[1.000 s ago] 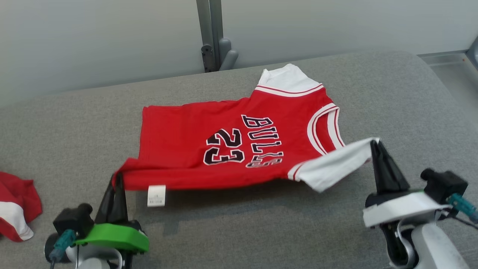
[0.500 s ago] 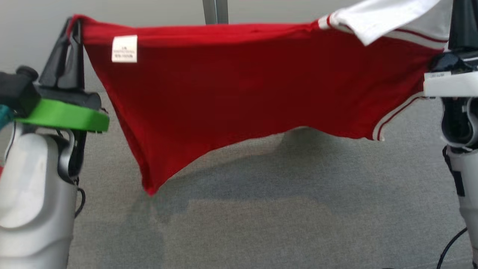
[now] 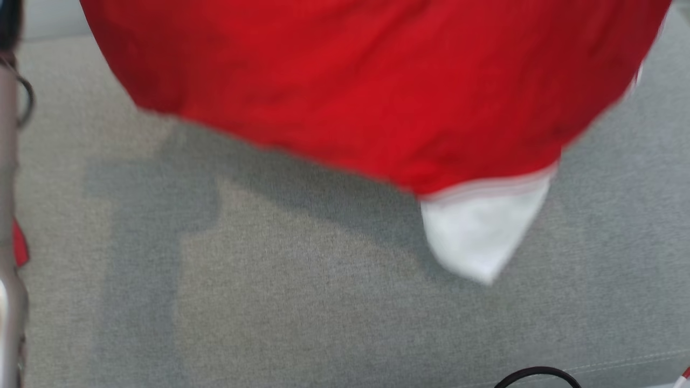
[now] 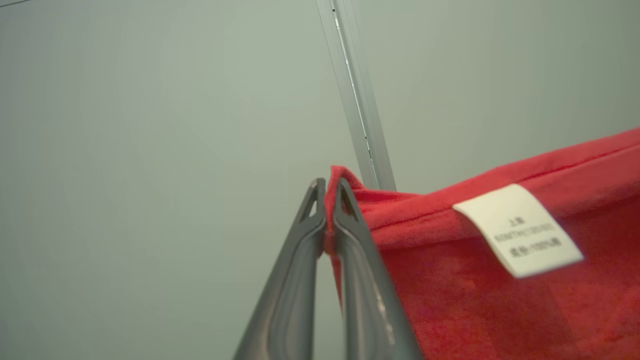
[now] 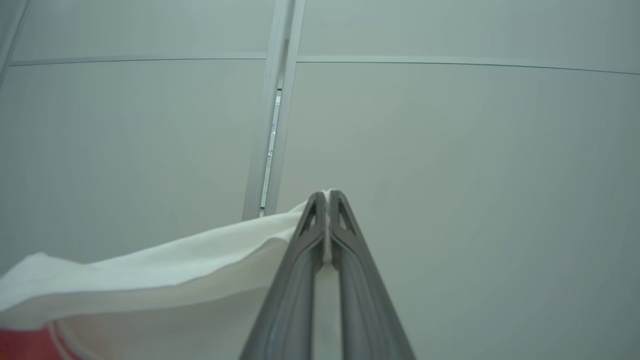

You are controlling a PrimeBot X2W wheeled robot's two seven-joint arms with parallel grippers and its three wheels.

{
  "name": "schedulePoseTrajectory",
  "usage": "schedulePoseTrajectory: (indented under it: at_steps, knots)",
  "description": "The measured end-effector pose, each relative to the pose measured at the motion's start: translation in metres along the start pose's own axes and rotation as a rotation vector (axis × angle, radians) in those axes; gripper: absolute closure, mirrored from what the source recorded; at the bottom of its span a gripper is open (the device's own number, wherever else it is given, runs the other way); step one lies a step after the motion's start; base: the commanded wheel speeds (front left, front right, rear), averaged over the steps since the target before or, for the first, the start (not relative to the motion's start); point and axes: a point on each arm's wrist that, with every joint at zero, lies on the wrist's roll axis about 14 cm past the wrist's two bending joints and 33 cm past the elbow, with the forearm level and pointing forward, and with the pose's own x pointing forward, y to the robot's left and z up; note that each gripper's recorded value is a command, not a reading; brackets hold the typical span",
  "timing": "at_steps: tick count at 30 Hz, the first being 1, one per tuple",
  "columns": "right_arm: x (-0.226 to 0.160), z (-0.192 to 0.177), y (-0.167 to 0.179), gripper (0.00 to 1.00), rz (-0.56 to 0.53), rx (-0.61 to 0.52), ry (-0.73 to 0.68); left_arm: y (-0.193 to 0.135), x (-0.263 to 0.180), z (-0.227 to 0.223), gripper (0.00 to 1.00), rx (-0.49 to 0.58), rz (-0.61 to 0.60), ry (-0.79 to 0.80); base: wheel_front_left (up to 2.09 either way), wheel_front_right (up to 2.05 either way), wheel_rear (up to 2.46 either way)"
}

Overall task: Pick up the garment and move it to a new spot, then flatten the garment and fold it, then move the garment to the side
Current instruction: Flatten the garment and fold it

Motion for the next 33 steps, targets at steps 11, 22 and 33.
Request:
schedulePoseTrajectory:
  at_steps: [11, 22, 33]
  knots:
    - [0.085, -0.062, -0.037, 1.00, -0.127, -0.037, -0.081, 0.040, 0.077, -0.055, 1.00, 0.124, 0.054, -0.069, 0.00, 0.00, 0.00]
    - [-0.058, -0.261, -0.012, 1.00, -0.081, 0.110, 0.389, 0.006, -0.047, -0.300, 1.00, -0.210, 0.155, 0.432, 0.00, 0.00, 0.00]
    - [-0.261, -0.277, -0.004, 1.00, -0.205, 0.289, 0.806, -0.049, -0.211, -0.349, 1.00, -0.479, 0.345, 0.730, 0.00, 0.00, 0.00]
